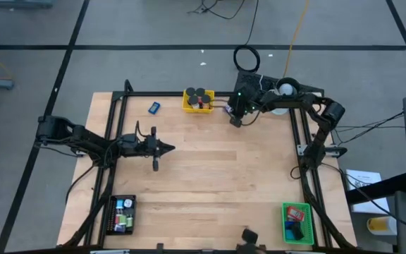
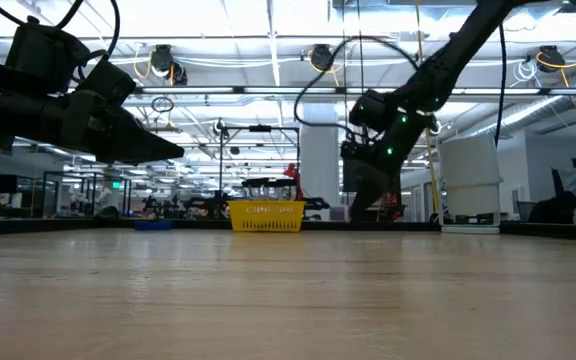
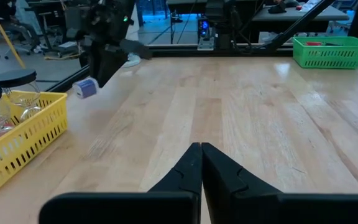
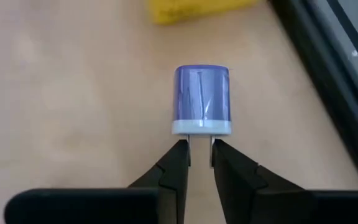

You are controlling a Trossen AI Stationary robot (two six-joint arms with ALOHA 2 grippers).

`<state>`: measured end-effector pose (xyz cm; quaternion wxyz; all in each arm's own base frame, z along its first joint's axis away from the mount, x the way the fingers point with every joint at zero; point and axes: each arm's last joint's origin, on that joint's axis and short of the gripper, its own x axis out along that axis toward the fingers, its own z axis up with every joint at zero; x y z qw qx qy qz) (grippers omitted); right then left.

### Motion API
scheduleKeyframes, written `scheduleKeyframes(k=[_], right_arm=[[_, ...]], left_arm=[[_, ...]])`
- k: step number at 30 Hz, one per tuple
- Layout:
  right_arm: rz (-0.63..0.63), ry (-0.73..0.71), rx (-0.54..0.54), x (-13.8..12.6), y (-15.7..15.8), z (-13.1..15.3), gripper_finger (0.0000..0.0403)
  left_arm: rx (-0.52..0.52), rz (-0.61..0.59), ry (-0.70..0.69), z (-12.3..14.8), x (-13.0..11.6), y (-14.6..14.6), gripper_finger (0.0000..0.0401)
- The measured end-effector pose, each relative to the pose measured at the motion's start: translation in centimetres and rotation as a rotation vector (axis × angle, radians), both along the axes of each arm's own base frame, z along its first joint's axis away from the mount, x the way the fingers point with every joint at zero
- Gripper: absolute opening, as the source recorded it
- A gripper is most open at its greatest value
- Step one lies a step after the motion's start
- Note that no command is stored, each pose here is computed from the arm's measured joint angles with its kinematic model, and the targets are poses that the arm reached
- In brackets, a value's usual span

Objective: Pick & Place Office items
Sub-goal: Put the purple charger adapter into the black bin

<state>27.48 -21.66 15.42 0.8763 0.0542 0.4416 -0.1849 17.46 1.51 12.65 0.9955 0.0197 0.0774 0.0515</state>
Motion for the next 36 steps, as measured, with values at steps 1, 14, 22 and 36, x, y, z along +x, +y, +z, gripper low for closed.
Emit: scheduleKeyframes(k=[1, 14, 22, 36], right_arm=[[0.02, 0.001, -0.003, 0.3, 0.7, 0.4, 0.0058], [0.383, -0.095, -0.156, 7.3, 17.6, 3.0, 0.0059], [0.478, -0.154, -0.108, 13.6, 22.6, -0.2, 0.0059], [0.574, -0.131, -0.007, 17.6, 25.4, -1.0, 0.0059]], left_arm=[[0.0, 0.0, 0.0, 0.0, 0.0, 0.0, 0.0005], [-0.02, 0.003, -0.002, 0.0, 0.0, 0.0, 0.0031], [-0.019, 0.005, -0.002, 0.0, 0.0, 0.0, 0.0031], [-0.019, 0.006, 0.007, -0.1, 0.0, 0.0, 0.0031]])
